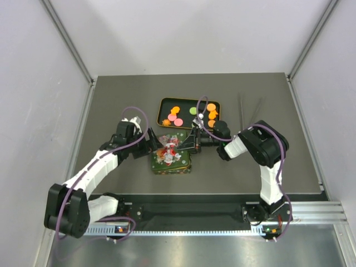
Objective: Pack the cookies
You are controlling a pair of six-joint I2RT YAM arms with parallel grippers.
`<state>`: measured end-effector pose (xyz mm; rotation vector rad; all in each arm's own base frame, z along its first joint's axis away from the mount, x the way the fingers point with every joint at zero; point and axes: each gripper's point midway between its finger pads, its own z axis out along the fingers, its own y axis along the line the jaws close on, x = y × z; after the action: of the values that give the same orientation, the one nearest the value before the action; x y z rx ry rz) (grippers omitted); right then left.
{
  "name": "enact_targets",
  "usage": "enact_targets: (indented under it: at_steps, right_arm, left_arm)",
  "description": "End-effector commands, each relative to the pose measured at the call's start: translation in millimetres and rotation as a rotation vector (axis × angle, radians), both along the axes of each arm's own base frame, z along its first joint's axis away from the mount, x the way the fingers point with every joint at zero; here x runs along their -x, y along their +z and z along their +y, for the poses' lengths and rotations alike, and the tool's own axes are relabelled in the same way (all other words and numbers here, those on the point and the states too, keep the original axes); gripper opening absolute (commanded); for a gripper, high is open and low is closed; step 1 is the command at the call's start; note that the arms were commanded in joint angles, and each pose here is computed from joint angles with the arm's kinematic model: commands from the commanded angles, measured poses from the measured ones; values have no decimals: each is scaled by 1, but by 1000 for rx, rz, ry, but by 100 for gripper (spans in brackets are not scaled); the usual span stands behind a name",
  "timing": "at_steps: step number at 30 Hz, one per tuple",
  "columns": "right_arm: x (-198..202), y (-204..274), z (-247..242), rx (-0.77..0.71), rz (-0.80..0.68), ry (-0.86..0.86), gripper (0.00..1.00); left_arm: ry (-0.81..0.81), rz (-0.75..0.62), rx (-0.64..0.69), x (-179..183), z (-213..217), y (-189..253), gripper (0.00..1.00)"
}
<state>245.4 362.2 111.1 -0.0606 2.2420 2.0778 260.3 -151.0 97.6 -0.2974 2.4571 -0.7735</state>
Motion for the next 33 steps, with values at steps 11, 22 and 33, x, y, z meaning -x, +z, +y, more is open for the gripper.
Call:
enact_targets:
  at_steps: [11,22,33]
  right_arm:
    - [-8,2,-27,-28,-63,-61,29]
    - [-8,-9,-53,17,-56,-116,32]
    - [-13,-26,-67,184,-97,-153,49]
  left_arm:
    - [-19,5,-19,-7,-12,-14,95]
    - [-35,8,-47,-9,-17,-19,95]
    - [-53,-8,-93,-13,-19,-14,94]
